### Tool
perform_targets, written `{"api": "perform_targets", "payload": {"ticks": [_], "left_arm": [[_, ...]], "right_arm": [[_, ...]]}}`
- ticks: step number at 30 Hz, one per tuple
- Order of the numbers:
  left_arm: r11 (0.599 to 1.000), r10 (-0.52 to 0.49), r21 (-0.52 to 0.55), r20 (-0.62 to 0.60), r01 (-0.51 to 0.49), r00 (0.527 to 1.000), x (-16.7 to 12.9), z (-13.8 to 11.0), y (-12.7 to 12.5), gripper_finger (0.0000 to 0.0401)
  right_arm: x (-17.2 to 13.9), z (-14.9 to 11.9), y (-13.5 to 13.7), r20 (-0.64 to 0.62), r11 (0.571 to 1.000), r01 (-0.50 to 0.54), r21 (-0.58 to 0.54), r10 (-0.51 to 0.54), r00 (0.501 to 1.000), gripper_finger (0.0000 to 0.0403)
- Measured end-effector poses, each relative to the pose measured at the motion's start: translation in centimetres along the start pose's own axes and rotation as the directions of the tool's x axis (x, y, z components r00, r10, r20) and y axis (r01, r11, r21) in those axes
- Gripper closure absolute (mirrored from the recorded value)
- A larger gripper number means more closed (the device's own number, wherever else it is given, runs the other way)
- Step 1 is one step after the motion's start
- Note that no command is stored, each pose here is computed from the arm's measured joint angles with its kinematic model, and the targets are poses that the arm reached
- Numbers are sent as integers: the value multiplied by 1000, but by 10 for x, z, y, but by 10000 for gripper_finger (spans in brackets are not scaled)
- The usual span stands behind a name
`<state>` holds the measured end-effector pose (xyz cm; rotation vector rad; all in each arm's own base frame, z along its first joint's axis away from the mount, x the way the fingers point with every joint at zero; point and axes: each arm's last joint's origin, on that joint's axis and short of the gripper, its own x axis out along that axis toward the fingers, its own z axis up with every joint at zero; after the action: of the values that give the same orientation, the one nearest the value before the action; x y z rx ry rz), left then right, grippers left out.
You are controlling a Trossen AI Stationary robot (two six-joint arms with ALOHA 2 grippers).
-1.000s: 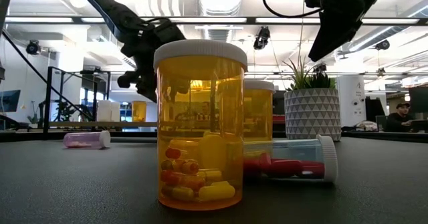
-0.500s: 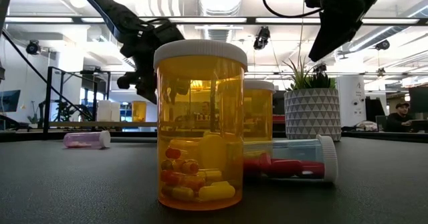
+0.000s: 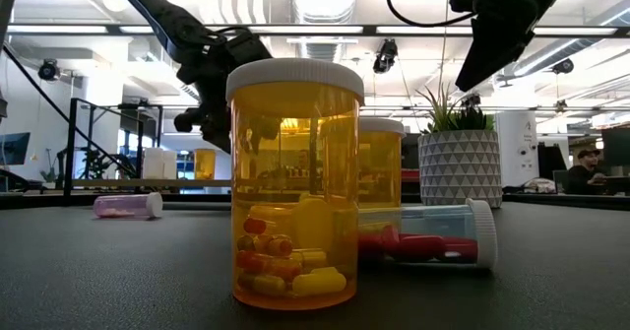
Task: Pick and place medicine bottles onto shelf by color
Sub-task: Put the top blue pill bottle on the shelf, then put the top orange pill bottle on the shelf aligned with the other orange pill bottle
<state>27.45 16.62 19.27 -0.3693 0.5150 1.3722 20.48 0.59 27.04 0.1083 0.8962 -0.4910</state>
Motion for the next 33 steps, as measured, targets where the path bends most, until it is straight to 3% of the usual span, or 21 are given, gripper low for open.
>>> {"api": "perform_targets", "payload": {"ticks": [10,19,22,25,27,29,33], "left_arm": [[1000,-14,7,19,14,1000,-1,3,-1,219],[999,-51,-1,88,52,995,-22,29,4,206],[993,-112,-17,102,115,988,-34,39,9,206],[970,-233,-41,95,238,968,-48,49,14,206],[925,-372,-56,84,377,925,-57,55,14,206],[835,-543,-65,65,547,837,-68,61,13,206],[562,-821,-41,96,826,563,-95,69,0,206]], "right_arm": [[0,0,0,-1,1000,0,2,0,1000,174],[0,0,0,-3,1000,0,2,0,1000,174],[0,0,0,-3,1000,0,2,0,1000,174],[0,0,0,-2,1000,0,2,0,1000,174],[0,0,0,-1,1000,0,3,0,1000,174],[0,0,0,0,1000,-1,3,1,1000,174],[0,0,0,3,1000,-2,4,2,1000,174]]}}
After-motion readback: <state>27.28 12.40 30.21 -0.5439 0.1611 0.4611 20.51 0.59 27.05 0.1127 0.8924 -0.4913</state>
